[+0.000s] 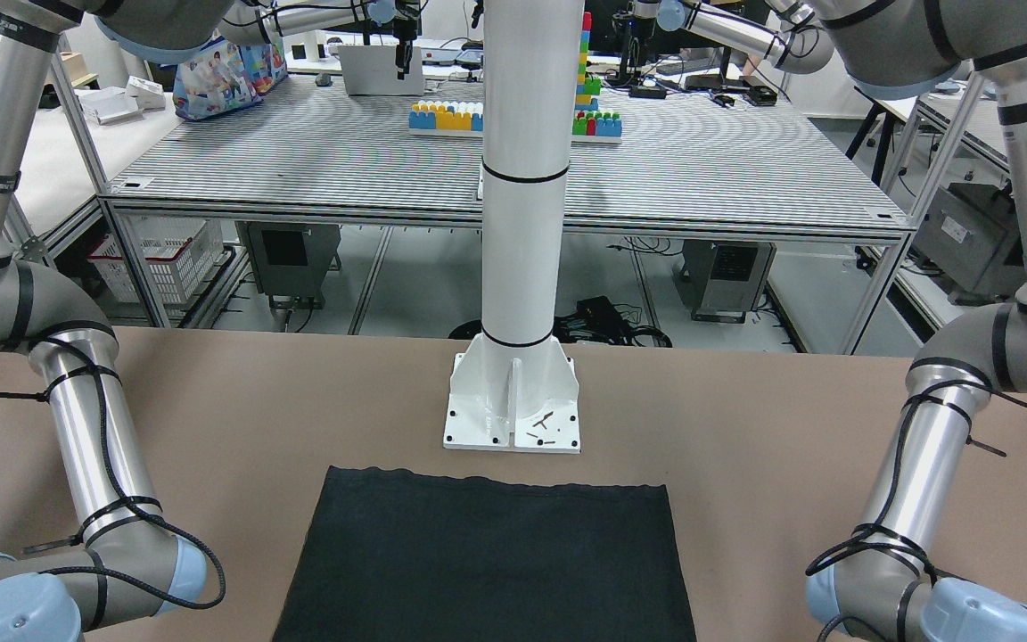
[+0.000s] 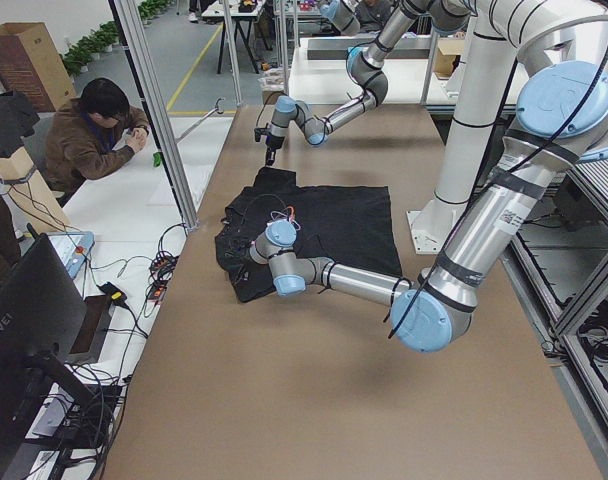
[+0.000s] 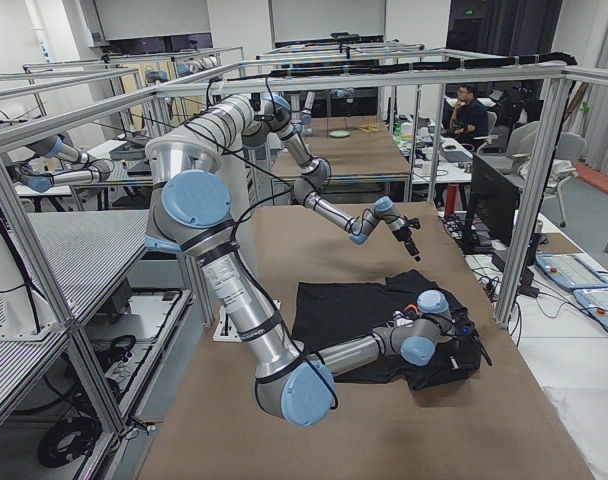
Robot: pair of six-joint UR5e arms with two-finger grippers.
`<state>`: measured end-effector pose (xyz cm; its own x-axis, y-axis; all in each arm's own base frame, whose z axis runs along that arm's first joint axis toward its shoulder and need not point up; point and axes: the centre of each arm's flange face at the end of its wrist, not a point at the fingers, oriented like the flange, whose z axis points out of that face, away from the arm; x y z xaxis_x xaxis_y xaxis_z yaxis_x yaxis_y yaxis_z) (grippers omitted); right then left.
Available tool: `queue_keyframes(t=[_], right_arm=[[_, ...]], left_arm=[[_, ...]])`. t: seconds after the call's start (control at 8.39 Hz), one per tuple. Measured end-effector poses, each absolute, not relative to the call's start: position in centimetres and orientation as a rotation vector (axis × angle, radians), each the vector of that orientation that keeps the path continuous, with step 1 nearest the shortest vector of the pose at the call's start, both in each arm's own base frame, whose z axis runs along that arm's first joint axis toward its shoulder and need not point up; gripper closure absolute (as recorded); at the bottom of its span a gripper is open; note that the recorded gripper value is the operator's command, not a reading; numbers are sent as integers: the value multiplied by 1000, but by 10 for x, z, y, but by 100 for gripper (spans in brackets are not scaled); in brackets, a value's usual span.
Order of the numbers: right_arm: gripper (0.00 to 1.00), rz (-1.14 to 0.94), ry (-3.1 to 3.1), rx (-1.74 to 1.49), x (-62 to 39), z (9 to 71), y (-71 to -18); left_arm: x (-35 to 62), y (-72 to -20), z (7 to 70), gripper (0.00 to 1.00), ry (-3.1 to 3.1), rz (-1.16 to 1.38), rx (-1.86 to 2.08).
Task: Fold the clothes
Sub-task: 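Grasp the sleeve with the right gripper and fold it inward over the chest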
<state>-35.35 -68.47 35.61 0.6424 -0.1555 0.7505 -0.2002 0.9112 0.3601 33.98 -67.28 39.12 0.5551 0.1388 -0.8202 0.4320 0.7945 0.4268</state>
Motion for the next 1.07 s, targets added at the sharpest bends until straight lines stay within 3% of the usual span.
queue_keyframes(t=[0.6,0.95,1.07], right_arm=[[100,102,-877,468,-476,277,-640],[100,171,-804,497,-499,256,-640],[55,182,-785,505,-499,259,-643]], left_arm=[[341,-674,400,0,968,-192,647],[341,-677,403,0,950,-205,657],[341,-677,404,0,947,-207,659]])
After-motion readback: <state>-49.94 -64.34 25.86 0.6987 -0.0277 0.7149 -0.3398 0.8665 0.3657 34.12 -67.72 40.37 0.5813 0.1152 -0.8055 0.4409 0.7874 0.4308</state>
